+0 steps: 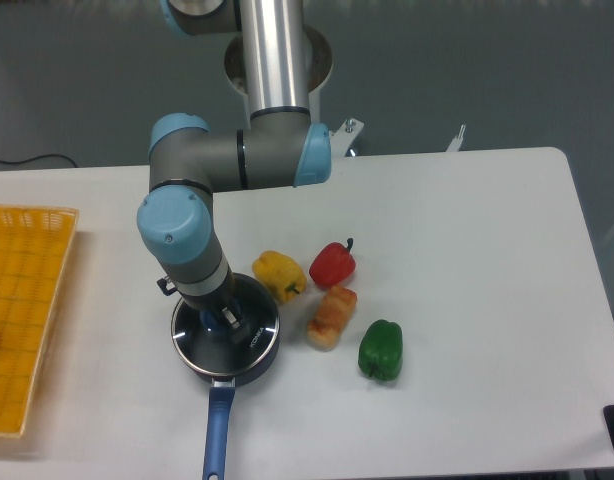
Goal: Open the lid
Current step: 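Close the gripper around the blue lid knob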
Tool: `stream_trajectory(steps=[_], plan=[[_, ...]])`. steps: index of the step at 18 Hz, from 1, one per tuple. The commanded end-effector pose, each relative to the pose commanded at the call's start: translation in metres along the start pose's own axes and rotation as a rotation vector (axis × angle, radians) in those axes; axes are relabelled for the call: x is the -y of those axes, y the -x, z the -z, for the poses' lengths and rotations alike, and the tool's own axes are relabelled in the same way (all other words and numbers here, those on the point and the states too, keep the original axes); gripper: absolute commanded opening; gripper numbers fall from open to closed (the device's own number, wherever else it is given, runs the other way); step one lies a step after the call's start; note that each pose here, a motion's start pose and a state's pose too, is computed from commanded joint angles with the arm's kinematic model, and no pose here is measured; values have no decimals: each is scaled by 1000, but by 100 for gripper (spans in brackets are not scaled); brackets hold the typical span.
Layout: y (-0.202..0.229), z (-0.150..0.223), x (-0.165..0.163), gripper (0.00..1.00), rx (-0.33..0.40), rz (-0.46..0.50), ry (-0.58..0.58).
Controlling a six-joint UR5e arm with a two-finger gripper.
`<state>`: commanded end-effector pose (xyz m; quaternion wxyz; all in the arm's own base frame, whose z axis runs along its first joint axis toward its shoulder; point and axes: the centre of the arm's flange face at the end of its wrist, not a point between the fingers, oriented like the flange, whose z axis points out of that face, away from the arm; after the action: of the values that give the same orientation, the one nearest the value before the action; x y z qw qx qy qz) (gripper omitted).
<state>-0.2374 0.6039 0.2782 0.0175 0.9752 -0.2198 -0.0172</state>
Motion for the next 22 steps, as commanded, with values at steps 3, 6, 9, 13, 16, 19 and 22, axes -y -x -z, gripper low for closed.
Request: stream_trajectory(steps=[3,6,9,13,16,19,22], plan=[[0,0,0,66,-1,0,-1],[0,0,0,63,-1,2,-1],[0,1,0,59,0,3,-2],[0,3,-1,55,0,6,-5],[-1,5,0,55,-7,6,-23],[-1,7,-1,55,-4,6,-24],[3,12,-5,55,2,14,-30]])
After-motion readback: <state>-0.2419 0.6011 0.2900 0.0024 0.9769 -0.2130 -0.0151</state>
